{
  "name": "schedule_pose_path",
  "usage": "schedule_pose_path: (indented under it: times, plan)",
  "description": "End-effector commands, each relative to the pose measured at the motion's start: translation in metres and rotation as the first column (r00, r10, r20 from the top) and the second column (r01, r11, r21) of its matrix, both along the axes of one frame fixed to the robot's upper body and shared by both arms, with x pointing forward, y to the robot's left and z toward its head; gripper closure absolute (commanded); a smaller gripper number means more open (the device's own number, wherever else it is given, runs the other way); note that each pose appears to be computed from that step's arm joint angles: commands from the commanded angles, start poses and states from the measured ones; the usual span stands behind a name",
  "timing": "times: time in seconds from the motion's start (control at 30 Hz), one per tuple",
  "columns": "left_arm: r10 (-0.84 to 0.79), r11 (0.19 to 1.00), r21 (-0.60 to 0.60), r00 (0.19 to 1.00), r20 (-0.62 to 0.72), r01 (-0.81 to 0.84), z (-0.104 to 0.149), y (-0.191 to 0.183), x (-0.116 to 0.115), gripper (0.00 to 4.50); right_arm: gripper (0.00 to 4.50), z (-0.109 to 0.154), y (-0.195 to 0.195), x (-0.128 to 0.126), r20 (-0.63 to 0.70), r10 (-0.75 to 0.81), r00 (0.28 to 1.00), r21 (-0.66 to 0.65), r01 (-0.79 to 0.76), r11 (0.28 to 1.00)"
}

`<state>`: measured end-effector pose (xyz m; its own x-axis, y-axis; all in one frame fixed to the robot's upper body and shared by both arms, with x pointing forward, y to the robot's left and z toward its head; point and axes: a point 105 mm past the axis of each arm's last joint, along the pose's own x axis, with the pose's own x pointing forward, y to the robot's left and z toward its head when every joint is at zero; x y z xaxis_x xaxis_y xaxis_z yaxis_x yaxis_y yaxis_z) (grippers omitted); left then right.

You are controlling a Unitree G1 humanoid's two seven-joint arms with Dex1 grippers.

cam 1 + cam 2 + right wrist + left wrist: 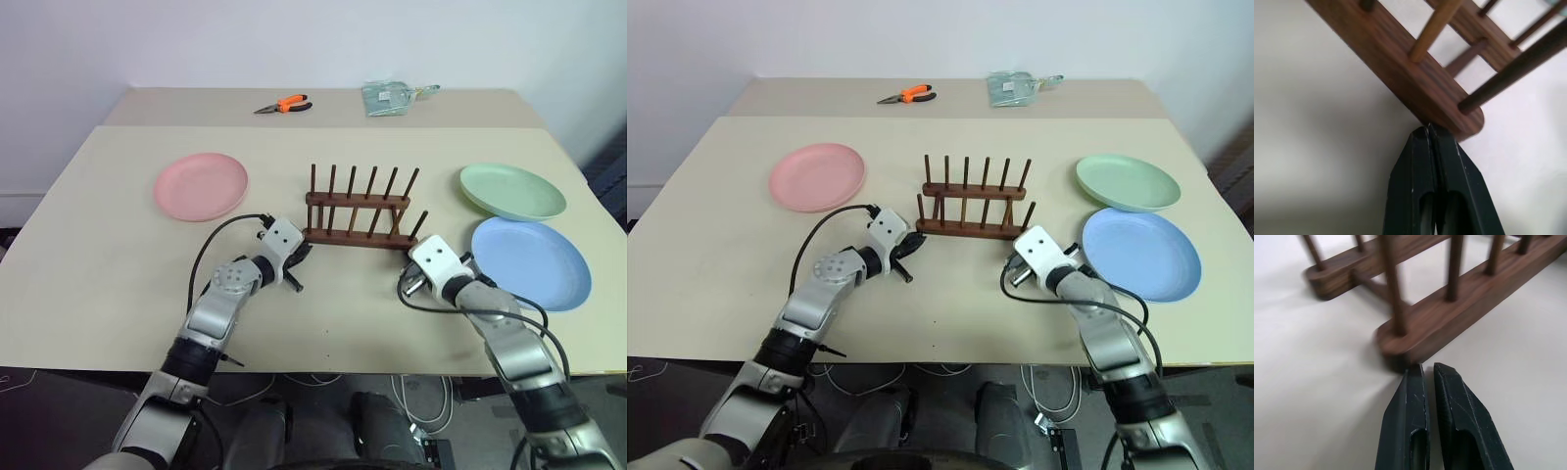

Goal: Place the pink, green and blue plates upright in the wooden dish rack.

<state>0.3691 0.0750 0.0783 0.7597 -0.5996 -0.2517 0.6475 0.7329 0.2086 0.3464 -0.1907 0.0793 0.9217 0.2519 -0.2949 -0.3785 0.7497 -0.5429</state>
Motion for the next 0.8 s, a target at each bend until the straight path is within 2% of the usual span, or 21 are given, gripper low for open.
schedule_pose_path:
  times: [0.03, 0.1, 0.2, 0.27, 0.33, 0.37, 0.4, 0.47, 0.53, 0.6, 0.7, 0.77, 0.8]
  plan:
    - [0.063, 0.998, 0.022, 0.998, -0.011, -0.063, -0.007, 0.013, 0.009, 4.18, 4.50, 0.004, -0.001, 0.011, 0.030, -0.014, 0.999, 0.000, 0.014, 1.000]
    - [0.068, 0.997, 0.025, 0.998, -0.007, -0.068, -0.007, 0.015, 0.011, 4.18, 4.50, 0.005, 0.004, 0.013, 0.028, 0.004, 1.000, 0.026, -0.005, 1.000]
    - [0.086, 0.995, 0.042, 0.996, 0.004, -0.086, -0.008, 0.023, 0.013, 4.24, 3.70, 0.009, 0.011, 0.007, 0.017, 0.046, 0.999, 0.076, -0.047, 0.996]
    - [0.103, 0.994, 0.041, 0.995, 0.000, -0.103, -0.006, 0.034, 0.011, 4.24, 2.80, 0.014, 0.017, 0.000, 0.026, 0.086, 0.996, 0.094, -0.088, 0.992]
    - [0.138, 0.990, 0.037, 0.990, 0.004, -0.138, -0.001, 0.053, 0.010, 3.64, 1.68, 0.022, 0.023, -0.008, 0.045, 0.130, 0.990, 0.112, -0.135, 0.985]
    - [0.188, 0.982, 0.032, 0.982, 0.018, -0.188, 0.004, 0.068, 0.012, 3.43, 1.34, 0.026, 0.027, -0.013, 0.056, 0.160, 0.986, 0.112, -0.166, 0.980]
    - [0.239, 0.971, 0.019, 0.970, 0.033, -0.240, 0.011, 0.081, 0.014, 2.91, 0.78, 0.029, 0.030, -0.018, 0.063, 0.183, 0.981, 0.108, -0.189, 0.976]
    - [0.378, 0.926, -0.036, 0.922, 0.084, -0.376, 0.034, 0.112, 0.022, 1.99, 0.00, 0.032, 0.036, -0.025, 0.068, 0.219, 0.973, 0.096, -0.225, 0.970]
    - [0.522, 0.851, -0.135, 0.845, 0.114, -0.507, 0.059, 0.140, 0.029, 0.93, 0.00, 0.032, 0.041, -0.030, 0.065, 0.251, 0.966, 0.088, -0.256, 0.963]
    - [0.677, 0.726, -0.267, 0.728, 0.111, -0.634, 0.086, 0.168, 0.033, 0.03, 0.00, 0.032, 0.047, -0.033, 0.066, 0.282, 0.957, 0.086, -0.287, 0.954]
    - [0.831, 0.533, -0.379, 0.553, 0.063, -0.757, 0.106, 0.203, 0.028, 0.03, 0.00, 0.032, 0.054, -0.030, 0.074, 0.304, 0.950, 0.084, -0.310, 0.947]
    - [0.866, 0.438, -0.446, 0.500, -0.024, -0.781, 0.110, 0.212, 0.025, 0.03, 0.00, 0.033, 0.057, -0.028, 0.082, 0.310, 0.947, 0.087, -0.317, 0.944]
    - [0.865, 0.423, -0.463, 0.499, -0.049, -0.779, 0.111, 0.212, 0.025, 0.03, 0.00, 0.034, 0.058, -0.027, 0.086, 0.315, 0.945, 0.088, -0.322, 0.942]
